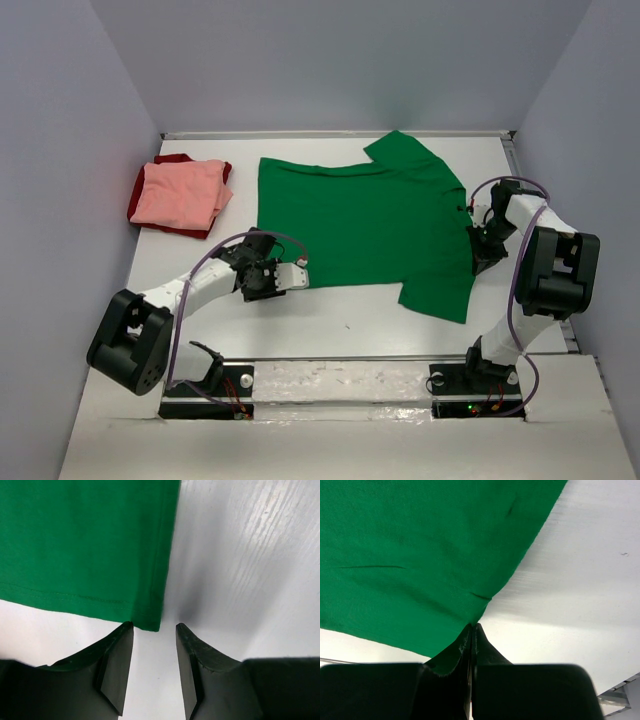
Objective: Fold and stack the t-shirts
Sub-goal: Fold the tshirt
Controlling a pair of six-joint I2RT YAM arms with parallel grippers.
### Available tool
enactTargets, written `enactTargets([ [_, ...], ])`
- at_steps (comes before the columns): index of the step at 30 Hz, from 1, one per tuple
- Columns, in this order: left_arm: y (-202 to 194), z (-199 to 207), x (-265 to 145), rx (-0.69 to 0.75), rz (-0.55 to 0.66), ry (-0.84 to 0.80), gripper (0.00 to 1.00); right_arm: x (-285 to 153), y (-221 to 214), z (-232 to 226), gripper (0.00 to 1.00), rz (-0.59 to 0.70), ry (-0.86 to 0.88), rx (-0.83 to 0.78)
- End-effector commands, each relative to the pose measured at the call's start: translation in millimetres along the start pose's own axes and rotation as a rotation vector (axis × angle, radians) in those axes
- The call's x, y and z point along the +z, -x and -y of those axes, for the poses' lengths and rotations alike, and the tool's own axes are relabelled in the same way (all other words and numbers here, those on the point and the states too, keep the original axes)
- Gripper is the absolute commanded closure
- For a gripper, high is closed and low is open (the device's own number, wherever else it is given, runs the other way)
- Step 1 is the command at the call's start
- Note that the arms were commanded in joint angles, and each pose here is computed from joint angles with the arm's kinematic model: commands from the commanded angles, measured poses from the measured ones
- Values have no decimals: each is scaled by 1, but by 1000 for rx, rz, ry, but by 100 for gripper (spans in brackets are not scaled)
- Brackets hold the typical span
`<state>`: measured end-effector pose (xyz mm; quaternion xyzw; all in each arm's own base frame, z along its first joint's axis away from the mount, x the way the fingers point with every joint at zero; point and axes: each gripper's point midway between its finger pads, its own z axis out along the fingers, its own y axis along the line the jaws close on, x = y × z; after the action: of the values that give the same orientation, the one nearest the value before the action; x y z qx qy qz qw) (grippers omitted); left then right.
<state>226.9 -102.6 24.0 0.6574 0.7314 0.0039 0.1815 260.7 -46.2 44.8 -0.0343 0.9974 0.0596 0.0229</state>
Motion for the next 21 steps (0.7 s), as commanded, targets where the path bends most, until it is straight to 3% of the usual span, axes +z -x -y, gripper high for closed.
enactTargets([
  [1,-6,9,2,16,-15,-23,49,-12,3,4,100,24,-29,-5],
  [8,-9,5,15,7,-11,25,46,-9,1,2,100,18,-16,-1],
  [13,-8,5,17,9,-9,18,49,-7,0,3,100,13,-19,0],
  [21,-10,19,16,74,-8,-61,80,-9,1,3,100,18,-19,1],
])
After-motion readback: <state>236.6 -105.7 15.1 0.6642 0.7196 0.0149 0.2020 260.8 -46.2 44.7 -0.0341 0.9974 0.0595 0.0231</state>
